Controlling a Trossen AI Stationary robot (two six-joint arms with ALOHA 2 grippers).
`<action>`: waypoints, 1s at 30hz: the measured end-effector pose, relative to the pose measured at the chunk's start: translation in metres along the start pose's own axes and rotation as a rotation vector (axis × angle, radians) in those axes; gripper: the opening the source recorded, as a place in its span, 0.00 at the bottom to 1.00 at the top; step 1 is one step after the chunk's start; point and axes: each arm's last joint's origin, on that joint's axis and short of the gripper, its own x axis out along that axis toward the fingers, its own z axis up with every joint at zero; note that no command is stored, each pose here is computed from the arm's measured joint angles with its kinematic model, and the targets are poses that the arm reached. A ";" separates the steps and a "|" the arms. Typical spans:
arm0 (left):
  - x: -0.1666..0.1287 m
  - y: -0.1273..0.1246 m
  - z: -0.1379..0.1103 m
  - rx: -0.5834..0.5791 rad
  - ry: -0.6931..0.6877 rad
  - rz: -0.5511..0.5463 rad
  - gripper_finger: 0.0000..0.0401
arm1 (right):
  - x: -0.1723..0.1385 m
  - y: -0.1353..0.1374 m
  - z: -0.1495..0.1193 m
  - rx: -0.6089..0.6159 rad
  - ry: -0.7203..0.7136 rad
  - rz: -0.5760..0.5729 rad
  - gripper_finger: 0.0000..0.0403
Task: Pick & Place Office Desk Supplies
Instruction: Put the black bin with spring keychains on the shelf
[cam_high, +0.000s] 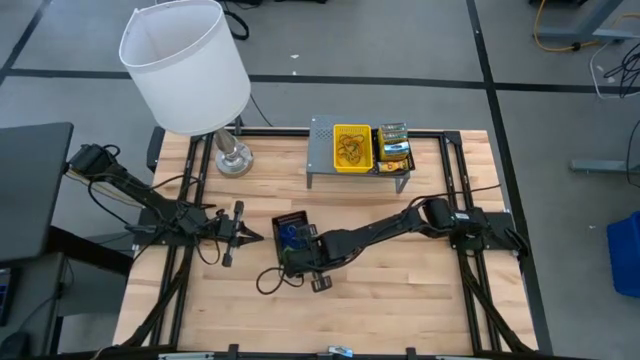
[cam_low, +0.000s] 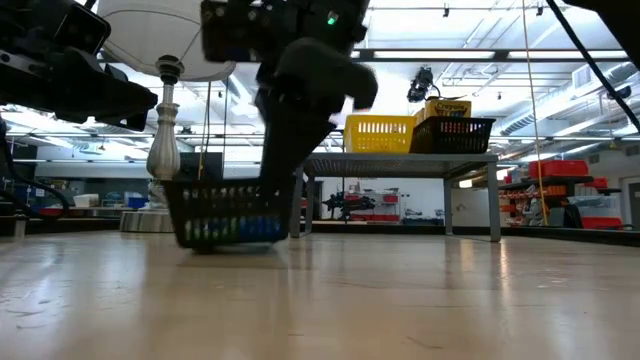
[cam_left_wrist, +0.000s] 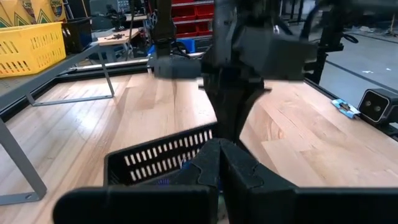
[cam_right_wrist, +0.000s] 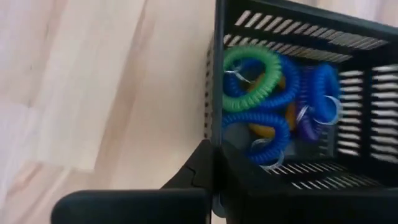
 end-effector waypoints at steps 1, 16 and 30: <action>0.000 0.000 0.000 0.001 0.002 0.000 0.02 | -0.006 -0.001 0.000 0.000 -0.003 -0.001 0.02; 0.000 0.000 0.000 -0.001 0.000 -0.017 0.02 | -0.101 -0.036 -0.012 0.019 -0.087 -0.187 0.02; 0.000 0.000 -0.001 -0.005 0.005 -0.015 0.02 | -0.108 -0.070 -0.024 -0.018 -0.012 -0.317 0.02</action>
